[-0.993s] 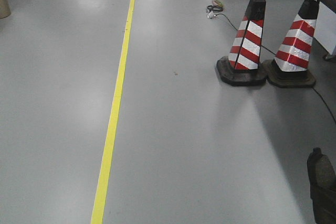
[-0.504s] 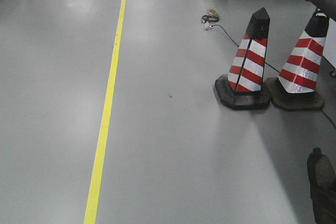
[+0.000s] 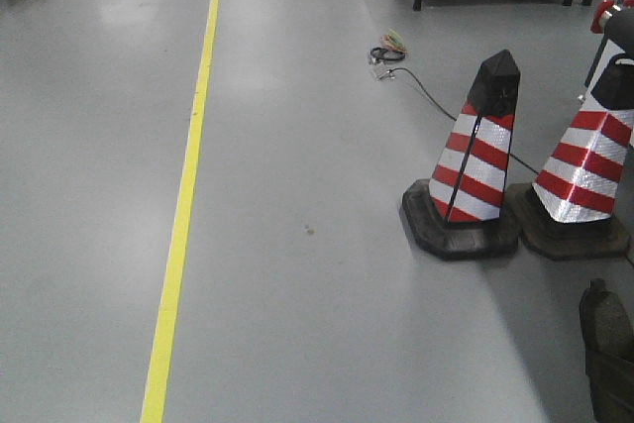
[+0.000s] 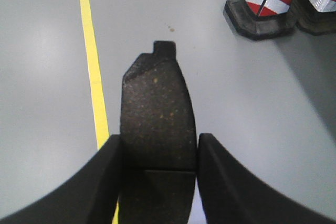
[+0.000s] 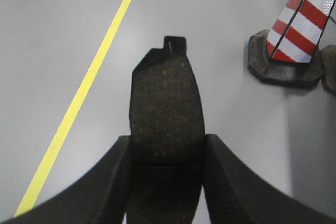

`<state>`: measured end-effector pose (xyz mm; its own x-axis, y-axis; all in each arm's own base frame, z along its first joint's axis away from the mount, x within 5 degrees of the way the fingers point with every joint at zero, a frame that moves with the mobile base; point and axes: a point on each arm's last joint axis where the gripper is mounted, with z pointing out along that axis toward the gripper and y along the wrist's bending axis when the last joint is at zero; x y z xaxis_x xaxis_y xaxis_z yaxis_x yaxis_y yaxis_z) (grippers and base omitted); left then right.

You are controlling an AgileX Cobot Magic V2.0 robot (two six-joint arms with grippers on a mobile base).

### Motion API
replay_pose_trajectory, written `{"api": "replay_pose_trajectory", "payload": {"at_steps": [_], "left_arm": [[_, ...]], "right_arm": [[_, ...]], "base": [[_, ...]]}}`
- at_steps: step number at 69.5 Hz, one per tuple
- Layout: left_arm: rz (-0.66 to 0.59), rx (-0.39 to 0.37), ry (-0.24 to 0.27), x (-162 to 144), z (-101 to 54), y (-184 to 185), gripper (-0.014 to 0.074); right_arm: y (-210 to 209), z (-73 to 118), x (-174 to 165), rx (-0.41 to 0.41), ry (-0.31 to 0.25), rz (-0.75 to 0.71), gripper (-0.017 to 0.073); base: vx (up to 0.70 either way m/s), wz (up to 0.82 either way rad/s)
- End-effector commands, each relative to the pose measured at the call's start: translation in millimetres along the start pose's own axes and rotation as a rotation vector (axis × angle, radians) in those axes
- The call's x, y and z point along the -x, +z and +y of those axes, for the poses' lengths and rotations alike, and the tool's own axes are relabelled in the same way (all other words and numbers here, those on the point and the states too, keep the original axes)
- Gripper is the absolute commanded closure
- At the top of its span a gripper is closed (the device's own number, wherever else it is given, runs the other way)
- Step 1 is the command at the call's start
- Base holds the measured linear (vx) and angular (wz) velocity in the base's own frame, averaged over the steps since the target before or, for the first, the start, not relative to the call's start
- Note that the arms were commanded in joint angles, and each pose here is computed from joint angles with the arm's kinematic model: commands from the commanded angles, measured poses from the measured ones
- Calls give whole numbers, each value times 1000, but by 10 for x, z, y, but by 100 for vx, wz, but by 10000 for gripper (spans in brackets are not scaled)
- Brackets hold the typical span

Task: Move and align brake pads A on conveyor
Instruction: 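Drive the base along the yellow line past the traffic cones, then turn the base toward the dark conveyor belt and stop facing the pads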

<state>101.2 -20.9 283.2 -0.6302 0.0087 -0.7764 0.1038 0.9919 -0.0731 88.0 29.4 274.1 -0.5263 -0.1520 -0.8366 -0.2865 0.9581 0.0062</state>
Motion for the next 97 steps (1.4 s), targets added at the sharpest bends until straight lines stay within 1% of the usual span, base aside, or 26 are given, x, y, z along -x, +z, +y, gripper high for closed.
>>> {"api": "replay_pose_trajectory", "payload": {"at_steps": [1,59,97], "left_arm": [[-100,-22,3,145,-25,-55,591],[-100,-22,3,145,-25,-55,591],[-100,-22,3,145,-25,-55,591]], "right_arm": [[-52,8,156,9,-15,-109,417],[-52,8,156,9,-15,-109,417],[-52,8,156,9,-15,-109,417]], "base": [[57,-12],[52,-22],[41,-57]]}}
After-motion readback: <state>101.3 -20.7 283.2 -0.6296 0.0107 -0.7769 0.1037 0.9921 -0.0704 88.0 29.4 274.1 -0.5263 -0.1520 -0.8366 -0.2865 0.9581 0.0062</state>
